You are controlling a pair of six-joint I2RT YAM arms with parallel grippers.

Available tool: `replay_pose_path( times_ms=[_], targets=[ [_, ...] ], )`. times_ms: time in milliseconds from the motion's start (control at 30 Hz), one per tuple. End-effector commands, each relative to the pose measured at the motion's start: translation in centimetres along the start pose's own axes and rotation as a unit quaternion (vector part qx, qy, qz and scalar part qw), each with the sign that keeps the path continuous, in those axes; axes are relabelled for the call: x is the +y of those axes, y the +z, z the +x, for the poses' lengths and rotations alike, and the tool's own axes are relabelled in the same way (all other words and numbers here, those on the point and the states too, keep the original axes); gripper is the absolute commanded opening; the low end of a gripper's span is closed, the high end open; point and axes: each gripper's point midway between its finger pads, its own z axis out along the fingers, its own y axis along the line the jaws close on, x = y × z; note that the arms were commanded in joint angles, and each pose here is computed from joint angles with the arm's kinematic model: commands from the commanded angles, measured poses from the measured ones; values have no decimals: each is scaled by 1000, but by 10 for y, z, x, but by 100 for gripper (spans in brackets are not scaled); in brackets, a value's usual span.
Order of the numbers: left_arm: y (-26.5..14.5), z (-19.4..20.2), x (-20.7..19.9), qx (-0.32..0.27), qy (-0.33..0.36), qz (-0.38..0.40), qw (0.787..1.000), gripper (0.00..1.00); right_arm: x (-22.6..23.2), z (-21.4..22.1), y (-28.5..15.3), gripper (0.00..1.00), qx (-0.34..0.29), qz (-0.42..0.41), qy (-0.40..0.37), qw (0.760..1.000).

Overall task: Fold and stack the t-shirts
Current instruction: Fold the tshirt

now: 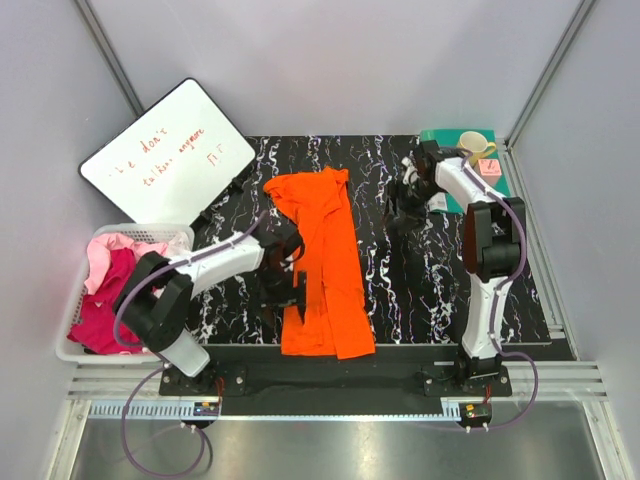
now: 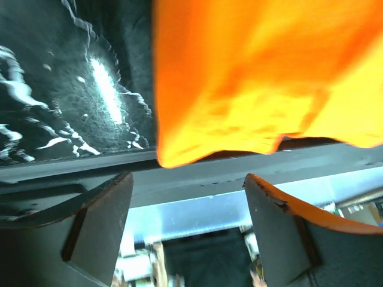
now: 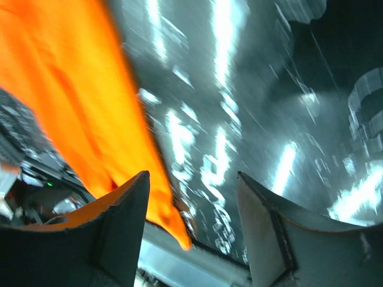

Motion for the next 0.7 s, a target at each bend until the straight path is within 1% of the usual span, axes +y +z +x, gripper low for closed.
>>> replay_pose_path(
  times_ms=[0,33,100,133,167,200,233,267,300,333,367,400,433,467,500,533,567,600,667],
  targets=[
    [-56,-43,-13,-120,33,-16,992,82,48,-45,-7,63,-50,-61,-52,996],
    [-73,-57,-23,-148,36,-5,988,82,58,-60,-15,62,-72,-69,-62,993],
    [-82,-81,-22,-177,23,-18,984,83,62,-77,-7,62,-83,-78,-62,992],
    [-95,-97,-29,-200,22,-8,980,83,66,-91,-5,62,-95,-83,-66,990],
    [-99,-112,-24,-211,5,-10,977,83,68,-99,-5,62,-101,-87,-68,989],
    [-95,-126,-23,-208,-7,-11,978,83,71,-104,-2,61,-103,-92,-68,988],
    [-104,-144,-30,-225,-14,5,974,83,73,-116,1,61,-111,-97,-71,987],
    [-109,-160,-26,-229,-33,17,973,83,75,-121,3,61,-114,-101,-68,986],
    [-100,-175,-24,-218,-45,14,975,83,78,-125,5,61,-115,-105,-67,986],
    [-101,-187,-26,-222,-50,20,974,83,80,-135,7,61,-122,-110,-69,984],
    [-116,-207,-31,-236,-57,43,969,83,81,-139,8,61,-124,-112,-66,984],
    [-105,-221,-30,-223,-64,42,972,83,82,-142,10,61,-127,-114,-67,983],
    [-108,-233,-33,-226,-66,50,970,82,84,-149,12,61,-133,-118,-70,982],
    [-122,-249,-38,-240,-71,69,966,82,85,-152,13,61,-135,-121,-68,981],
    [-114,-263,-38,-235,-78,72,966,83,90,-158,9,61,-145,-127,-72,979],
    [-114,-273,-39,-236,-84,81,965,82,88,-160,17,61,-142,-128,-68,979],
    [-123,-284,-45,-239,-88,106,961,82,89,-162,18,60,-143,-132,-64,979],
    [-115,-295,-47,-235,-94,117,960,82,91,-167,16,60,-149,-134,-64,978],
    [-108,-307,-48,-220,-116,145,958,82,90,-168,26,60,-142,-139,-53,979]
  ],
)
